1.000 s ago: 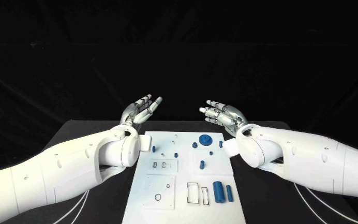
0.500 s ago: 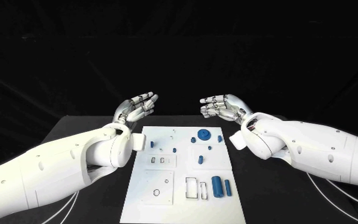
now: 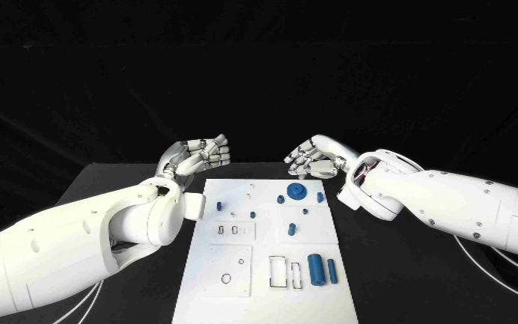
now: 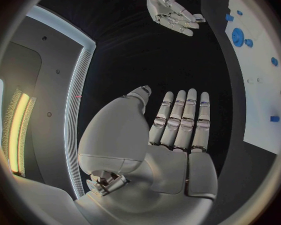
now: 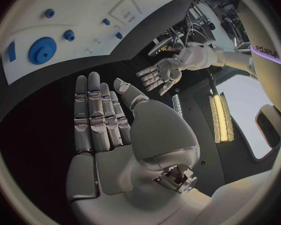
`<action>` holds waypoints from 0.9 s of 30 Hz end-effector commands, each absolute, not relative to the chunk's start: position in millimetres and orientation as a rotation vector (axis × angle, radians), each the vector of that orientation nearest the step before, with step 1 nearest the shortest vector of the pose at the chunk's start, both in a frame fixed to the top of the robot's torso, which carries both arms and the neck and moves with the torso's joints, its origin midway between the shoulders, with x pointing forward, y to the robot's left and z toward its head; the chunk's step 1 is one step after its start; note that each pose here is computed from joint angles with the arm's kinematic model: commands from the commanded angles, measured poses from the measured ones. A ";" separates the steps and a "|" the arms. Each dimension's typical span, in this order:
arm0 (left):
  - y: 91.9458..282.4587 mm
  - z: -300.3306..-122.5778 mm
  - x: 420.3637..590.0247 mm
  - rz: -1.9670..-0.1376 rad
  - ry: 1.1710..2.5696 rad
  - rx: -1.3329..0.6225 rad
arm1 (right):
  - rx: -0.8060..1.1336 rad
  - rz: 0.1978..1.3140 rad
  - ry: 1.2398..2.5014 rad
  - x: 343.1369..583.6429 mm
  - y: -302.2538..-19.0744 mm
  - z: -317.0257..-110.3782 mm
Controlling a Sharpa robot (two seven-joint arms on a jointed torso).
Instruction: Assemble the parts on the task board
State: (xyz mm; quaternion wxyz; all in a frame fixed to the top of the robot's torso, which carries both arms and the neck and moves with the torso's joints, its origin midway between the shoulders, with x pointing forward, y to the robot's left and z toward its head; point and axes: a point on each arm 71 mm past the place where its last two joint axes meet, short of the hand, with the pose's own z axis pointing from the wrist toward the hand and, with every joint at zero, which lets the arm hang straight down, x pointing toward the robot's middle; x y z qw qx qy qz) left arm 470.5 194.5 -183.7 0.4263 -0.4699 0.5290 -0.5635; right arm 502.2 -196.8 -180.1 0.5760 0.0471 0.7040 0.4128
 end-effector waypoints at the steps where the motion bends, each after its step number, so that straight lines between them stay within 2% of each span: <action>1: 187.3 -176.8 463.7 -1.477 1.349 -1.165 | -0.153 0.729 1.700 501.2 -190.5 -182.7; 10: 185.3 -165.4 456.0 -1.508 1.364 -1.152 | -0.344 0.538 1.676 502.5 -175.0 -180.1; 27: 185.8 -153.5 448.4 -1.526 1.377 -1.141 | -0.488 0.448 1.676 502.1 -153.7 -183.9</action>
